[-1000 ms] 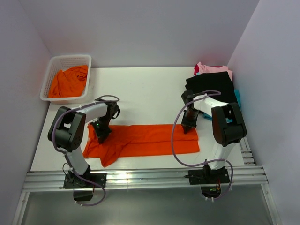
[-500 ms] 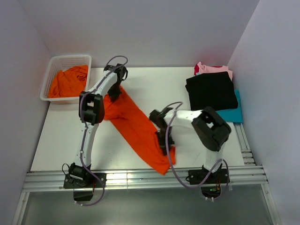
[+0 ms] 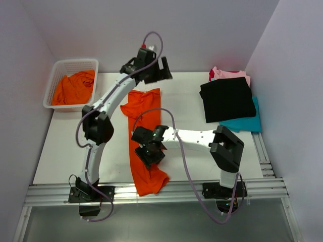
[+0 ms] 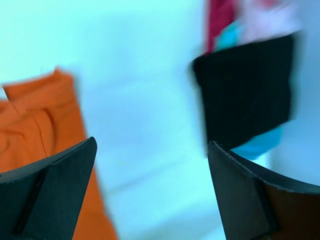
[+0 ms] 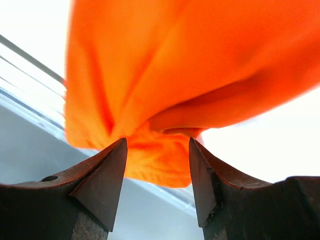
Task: Fold and stack the t-shirts
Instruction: Rotate the tshirt 90 degrees
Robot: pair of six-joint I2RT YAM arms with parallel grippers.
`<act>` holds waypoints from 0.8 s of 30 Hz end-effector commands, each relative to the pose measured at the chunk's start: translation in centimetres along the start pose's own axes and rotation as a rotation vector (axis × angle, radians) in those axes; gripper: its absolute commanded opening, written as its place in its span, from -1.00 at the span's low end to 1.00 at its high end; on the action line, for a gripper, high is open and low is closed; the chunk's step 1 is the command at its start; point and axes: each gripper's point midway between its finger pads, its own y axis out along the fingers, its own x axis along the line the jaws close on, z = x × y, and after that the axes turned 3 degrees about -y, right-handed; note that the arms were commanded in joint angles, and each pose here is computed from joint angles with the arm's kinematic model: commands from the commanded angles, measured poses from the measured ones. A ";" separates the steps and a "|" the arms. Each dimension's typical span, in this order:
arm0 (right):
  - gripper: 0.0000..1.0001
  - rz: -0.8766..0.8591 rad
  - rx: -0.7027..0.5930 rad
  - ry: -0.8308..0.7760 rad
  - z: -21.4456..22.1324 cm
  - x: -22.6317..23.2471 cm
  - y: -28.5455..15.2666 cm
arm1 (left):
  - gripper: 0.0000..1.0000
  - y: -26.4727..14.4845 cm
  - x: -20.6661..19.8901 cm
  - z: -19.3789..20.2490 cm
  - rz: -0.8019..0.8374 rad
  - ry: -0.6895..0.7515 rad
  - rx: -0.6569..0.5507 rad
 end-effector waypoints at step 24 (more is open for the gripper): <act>0.11 0.139 -0.396 0.314 -11.0 -10.5 -11.6 | 0.64 -11.1 21.9 6.5 -0.673 -0.249 0.090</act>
